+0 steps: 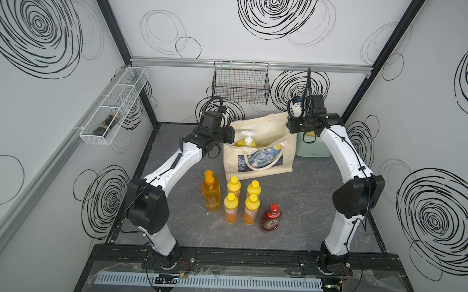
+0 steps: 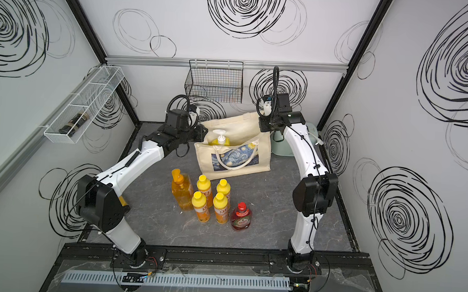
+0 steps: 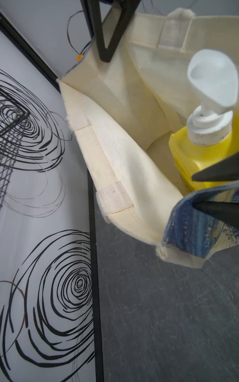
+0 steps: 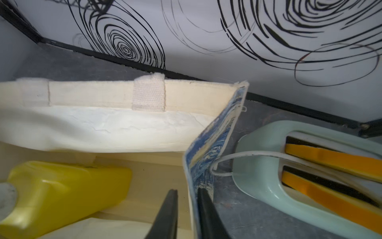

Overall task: Pack dish soap into the shopping bag
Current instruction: Adjust the shopping bag at the center of the board.

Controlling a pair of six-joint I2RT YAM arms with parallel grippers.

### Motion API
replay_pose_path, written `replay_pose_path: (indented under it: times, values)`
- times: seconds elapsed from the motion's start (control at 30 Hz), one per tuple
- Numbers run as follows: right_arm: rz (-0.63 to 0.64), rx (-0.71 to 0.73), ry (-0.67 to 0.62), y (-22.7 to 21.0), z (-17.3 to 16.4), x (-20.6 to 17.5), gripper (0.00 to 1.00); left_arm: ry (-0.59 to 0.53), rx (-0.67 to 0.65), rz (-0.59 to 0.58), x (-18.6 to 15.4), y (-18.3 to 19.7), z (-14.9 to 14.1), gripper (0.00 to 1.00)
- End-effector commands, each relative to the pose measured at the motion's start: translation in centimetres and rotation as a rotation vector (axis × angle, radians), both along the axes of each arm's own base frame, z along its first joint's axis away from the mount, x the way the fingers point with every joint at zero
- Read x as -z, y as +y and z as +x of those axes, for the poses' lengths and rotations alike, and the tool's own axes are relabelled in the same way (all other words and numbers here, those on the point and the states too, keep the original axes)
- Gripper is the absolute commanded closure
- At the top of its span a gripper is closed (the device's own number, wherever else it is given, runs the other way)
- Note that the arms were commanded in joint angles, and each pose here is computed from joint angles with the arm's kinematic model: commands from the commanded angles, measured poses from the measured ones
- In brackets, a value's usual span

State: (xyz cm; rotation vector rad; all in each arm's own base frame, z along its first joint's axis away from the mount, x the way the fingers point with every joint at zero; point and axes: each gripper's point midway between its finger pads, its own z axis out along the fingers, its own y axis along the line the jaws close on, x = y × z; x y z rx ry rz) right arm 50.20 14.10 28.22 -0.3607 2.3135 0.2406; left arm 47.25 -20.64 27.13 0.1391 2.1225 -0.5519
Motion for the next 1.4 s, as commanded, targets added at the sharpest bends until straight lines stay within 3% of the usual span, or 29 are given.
replay_pose_path:
  times: [0.0,0.1,0.4,0.53,0.57,0.9,0.97,1.07,1.27,1.37]
  values:
    - [-0.002,-0.012,0.003,0.4,-2.0,-1.1,0.92,-0.140,0.004,-0.035,-3.0,-0.3,0.7,0.92]
    - [0.000,-0.010,-0.026,0.7,-3.4,-1.8,0.99,-0.227,0.009,-0.049,-5.5,-0.2,0.7,1.00]
    - [0.102,0.034,-0.203,-0.2,-8.3,-7.2,1.00,-0.399,0.043,-0.085,-10.5,0.2,-0.7,1.00]
    - [0.159,0.040,-0.275,-0.8,-10.2,-7.7,1.00,-0.376,0.054,-0.090,-9.7,0.2,-1.3,0.97]
    - [0.176,0.029,-0.287,-0.7,-10.3,-7.5,1.00,-0.365,0.053,-0.090,-9.2,0.3,-1.6,0.92]
    - [0.283,-0.056,-0.284,0.9,-9.8,-4.1,1.00,-0.354,0.026,-0.085,-7.4,1.9,-3.9,0.91]
    - [0.283,-0.058,-0.276,1.0,-10.0,-3.6,1.00,-0.357,0.040,-0.094,-7.3,1.7,-4.2,0.87]
    - [0.261,-0.044,-0.253,0.6,-10.3,-2.6,0.96,-0.347,0.068,-0.104,-7.0,0.9,-4.2,0.62]
    - [0.191,0.000,-0.274,-0.6,-11.3,-4.2,0.78,-0.289,0.057,-0.085,-6.1,0.3,-4.1,0.57]
    - [0.151,0.001,-0.288,-0.5,-12.1,-5.4,0.59,-0.247,0.026,-0.061,-5.3,0.9,-4.3,0.56]
